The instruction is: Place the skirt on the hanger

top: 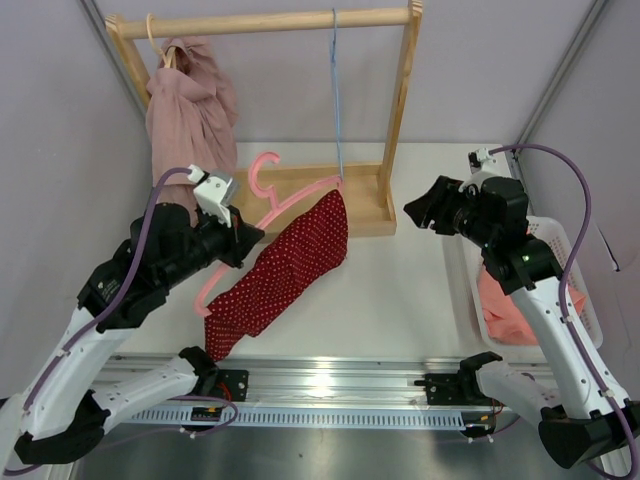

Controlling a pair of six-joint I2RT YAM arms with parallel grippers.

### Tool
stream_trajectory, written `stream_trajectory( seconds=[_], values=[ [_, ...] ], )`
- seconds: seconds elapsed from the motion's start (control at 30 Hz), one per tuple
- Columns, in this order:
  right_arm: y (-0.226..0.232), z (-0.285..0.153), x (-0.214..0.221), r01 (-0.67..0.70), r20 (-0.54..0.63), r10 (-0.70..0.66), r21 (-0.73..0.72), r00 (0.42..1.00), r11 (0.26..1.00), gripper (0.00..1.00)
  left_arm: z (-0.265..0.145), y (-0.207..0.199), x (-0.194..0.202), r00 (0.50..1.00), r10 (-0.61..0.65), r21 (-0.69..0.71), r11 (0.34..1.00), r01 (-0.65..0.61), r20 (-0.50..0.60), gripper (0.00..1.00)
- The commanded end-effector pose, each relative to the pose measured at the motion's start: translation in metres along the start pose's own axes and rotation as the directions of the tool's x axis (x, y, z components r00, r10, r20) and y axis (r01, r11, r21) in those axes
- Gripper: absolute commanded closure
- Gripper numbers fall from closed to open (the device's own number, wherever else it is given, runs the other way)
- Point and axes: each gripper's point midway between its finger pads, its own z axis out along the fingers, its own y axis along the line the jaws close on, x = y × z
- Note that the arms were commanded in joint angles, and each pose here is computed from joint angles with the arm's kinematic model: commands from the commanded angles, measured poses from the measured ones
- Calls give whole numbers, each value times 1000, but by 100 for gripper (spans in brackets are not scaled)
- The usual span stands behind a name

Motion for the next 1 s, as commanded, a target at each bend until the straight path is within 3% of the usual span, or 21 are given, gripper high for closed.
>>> stream_trajectory(
  seconds=[0.0,0.63,0.97],
  values=[
    [9,-9,-18,13,40,-13,-15,999,1000,40,-10,5,-41,991,-51,-56,997,59,125,100],
    [13,-19,-19,20,47,-19,-22,999,1000,40,0,21,-160,939,19,-220,974,61,344,100],
    [23,-21,-26,34,66,-29,-65,997,997,39,29,46,-208,916,67,-332,941,74,394,100]
  ],
)
